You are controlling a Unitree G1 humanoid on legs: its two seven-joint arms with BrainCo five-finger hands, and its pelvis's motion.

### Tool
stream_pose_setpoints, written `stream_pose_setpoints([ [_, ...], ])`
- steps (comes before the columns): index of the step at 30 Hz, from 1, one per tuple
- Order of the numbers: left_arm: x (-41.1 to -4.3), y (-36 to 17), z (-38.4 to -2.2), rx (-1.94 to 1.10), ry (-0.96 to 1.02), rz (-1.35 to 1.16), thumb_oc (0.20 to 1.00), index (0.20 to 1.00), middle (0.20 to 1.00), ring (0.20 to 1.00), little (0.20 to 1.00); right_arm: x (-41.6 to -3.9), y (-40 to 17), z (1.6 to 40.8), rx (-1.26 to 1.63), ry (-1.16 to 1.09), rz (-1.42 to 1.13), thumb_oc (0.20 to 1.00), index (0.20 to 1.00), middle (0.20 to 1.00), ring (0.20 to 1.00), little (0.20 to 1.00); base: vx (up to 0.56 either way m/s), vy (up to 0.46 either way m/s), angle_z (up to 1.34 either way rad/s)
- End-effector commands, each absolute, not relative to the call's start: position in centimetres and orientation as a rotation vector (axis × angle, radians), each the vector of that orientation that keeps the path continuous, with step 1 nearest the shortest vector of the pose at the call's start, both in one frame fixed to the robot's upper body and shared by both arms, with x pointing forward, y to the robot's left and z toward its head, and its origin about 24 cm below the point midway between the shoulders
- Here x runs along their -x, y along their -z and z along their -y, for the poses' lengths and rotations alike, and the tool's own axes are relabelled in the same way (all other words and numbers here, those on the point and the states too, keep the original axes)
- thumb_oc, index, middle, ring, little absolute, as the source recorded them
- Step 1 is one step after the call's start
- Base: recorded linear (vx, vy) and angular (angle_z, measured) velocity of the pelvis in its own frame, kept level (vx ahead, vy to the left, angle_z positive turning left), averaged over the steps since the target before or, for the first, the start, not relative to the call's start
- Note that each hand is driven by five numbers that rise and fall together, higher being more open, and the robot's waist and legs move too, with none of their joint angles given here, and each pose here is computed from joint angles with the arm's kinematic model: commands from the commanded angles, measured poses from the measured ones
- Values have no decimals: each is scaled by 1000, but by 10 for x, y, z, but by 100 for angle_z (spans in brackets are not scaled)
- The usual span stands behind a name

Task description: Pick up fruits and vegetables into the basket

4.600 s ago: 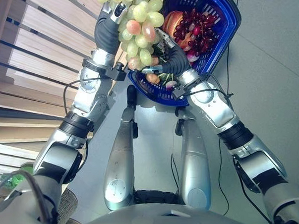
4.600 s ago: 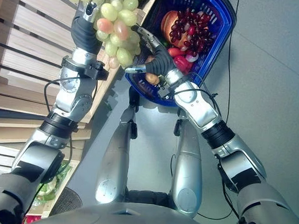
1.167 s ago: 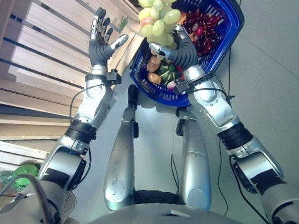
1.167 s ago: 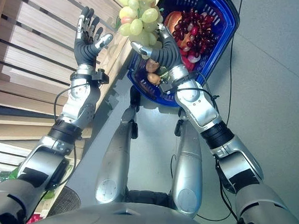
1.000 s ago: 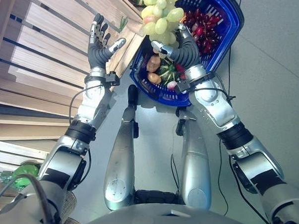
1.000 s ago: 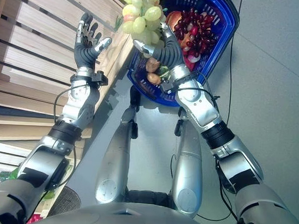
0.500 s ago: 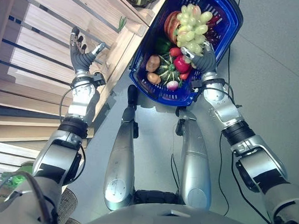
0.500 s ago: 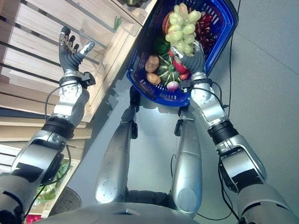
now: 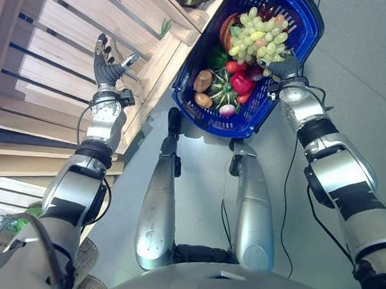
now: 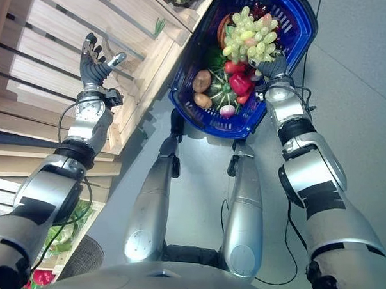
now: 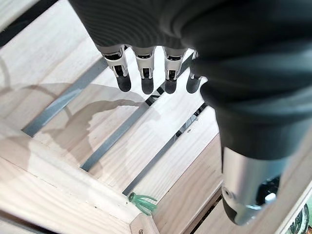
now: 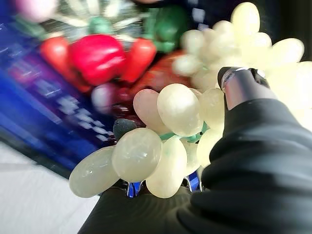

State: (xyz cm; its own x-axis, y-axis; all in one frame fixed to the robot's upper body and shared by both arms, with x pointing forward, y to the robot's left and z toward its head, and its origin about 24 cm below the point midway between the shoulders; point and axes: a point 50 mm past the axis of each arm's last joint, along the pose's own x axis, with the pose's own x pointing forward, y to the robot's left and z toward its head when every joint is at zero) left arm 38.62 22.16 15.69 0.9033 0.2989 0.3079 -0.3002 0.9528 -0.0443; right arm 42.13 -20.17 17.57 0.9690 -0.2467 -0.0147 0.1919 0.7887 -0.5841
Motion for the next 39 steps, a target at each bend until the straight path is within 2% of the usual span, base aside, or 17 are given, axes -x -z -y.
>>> stream_pose_setpoints([
  [1, -389, -169, -221, 23, -307, 366, 1000, 1000, 1000, 1000, 1000, -422, -187, 214, 730, 280, -138, 561, 561, 561, 561, 561, -7, -8, 6],
  [2, -389, -170, -217, 20, -299, 371, 1000, 1000, 1000, 1000, 1000, -422, -187, 216, 756, 291, -171, 1000, 1000, 1000, 1000, 1000, -6, -9, 9],
  [9, -390, -171, -208, 25, -283, 376, 1000, 1000, 1000, 1000, 1000, -422, -184, 216, 790, 284, -221, 1000, 1000, 1000, 1000, 1000, -5, -6, 5],
  [19, -389, -167, -214, 15, -286, 357, 1000, 1000, 1000, 1000, 1000, -420, -173, 216, 824, 259, -232, 1000, 1000, 1000, 1000, 1000, 0, 0, 0],
  [29, -381, -140, -223, -25, -291, 279, 1000, 1000, 1000, 1000, 1000, -411, -141, 220, 757, 244, -226, 1000, 1000, 1000, 1000, 1000, 11, 27, -2],
  [35, -359, -81, -237, -155, -284, 69, 1000, 1000, 1000, 1000, 1000, -393, -103, 220, 675, 221, -138, 1000, 1000, 1000, 1000, 1000, 57, 48, -7],
  [39, -315, -9, -252, -243, -282, -183, 1000, 1000, 1000, 1000, 1000, -353, -43, 228, 617, 182, -204, 1000, 1000, 1000, 1000, 1000, 199, 30, -15],
])
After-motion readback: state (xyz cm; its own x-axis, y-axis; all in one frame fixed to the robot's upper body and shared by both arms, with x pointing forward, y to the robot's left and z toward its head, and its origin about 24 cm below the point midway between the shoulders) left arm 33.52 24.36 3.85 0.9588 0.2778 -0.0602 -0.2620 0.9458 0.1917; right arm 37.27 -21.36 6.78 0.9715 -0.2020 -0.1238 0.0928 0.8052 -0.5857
